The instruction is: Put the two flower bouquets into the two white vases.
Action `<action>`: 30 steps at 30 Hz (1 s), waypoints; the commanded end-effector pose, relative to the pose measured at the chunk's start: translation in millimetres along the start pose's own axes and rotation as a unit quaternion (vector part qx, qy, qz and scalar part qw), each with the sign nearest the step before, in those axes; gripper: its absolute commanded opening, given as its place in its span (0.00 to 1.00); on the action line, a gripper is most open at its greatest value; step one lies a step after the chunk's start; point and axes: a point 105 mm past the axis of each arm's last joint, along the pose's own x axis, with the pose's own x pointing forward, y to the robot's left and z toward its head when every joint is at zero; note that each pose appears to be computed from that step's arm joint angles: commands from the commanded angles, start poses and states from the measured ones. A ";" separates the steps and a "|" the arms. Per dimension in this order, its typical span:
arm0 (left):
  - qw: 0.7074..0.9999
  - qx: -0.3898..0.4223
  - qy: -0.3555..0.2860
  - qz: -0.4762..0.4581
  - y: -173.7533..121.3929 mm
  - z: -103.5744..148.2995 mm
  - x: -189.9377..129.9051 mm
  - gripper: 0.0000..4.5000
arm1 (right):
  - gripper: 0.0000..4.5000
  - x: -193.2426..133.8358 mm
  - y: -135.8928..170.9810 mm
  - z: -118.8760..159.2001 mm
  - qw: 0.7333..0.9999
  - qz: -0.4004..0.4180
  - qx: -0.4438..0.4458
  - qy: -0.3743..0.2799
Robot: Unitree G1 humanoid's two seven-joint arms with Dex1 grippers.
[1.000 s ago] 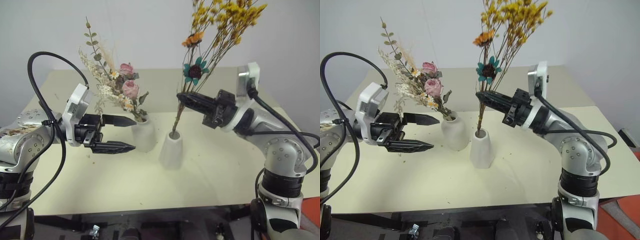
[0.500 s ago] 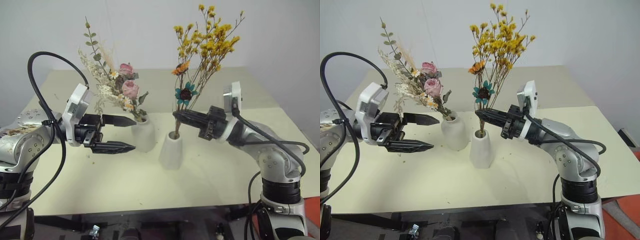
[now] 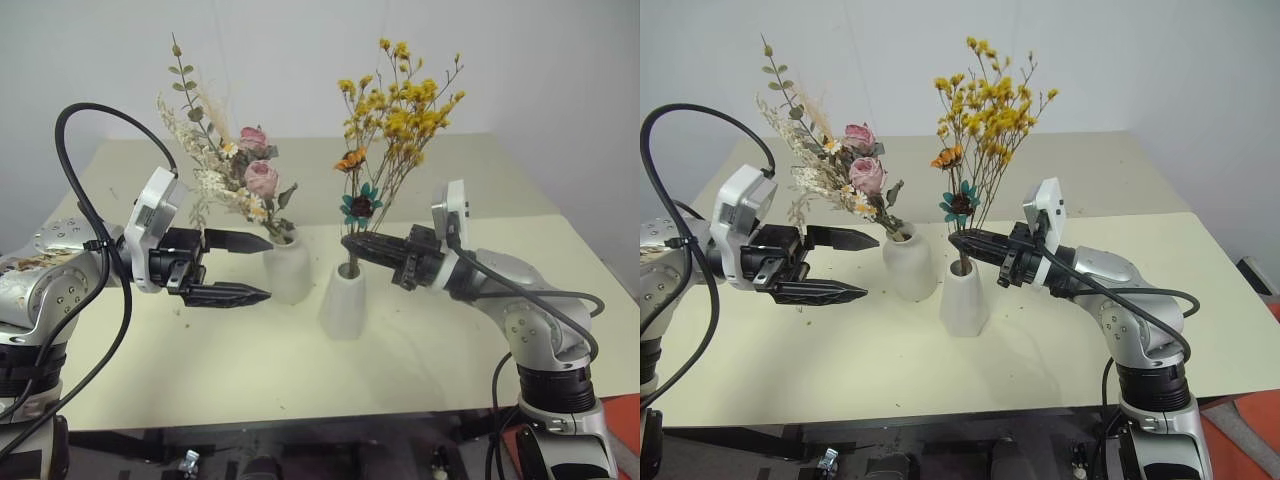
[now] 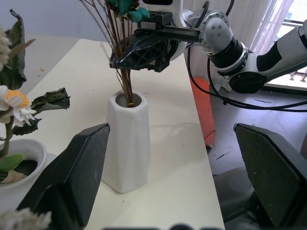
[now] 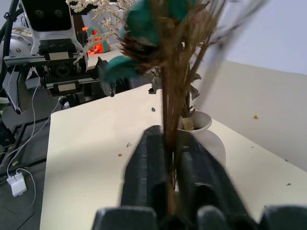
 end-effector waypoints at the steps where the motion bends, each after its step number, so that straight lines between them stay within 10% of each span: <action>1: 1.000 0.024 0.002 -0.003 -2.4 6.3 -1.8 1.00 | 0.44 -4.8 3.2 10.4 0.999 0.001 -0.026 -0.018; 3: 1.000 0.022 0.005 -0.004 -2.3 3.8 -2.5 1.00 | 0.59 -9.2 4.5 9.8 0.999 0.003 -0.030 -0.013; 30: 0.982 -0.042 0.006 0.182 -20.7 -36.0 -54.9 1.00 | 0.59 -137.1 -41.3 -13.6 0.978 -0.157 -0.038 0.132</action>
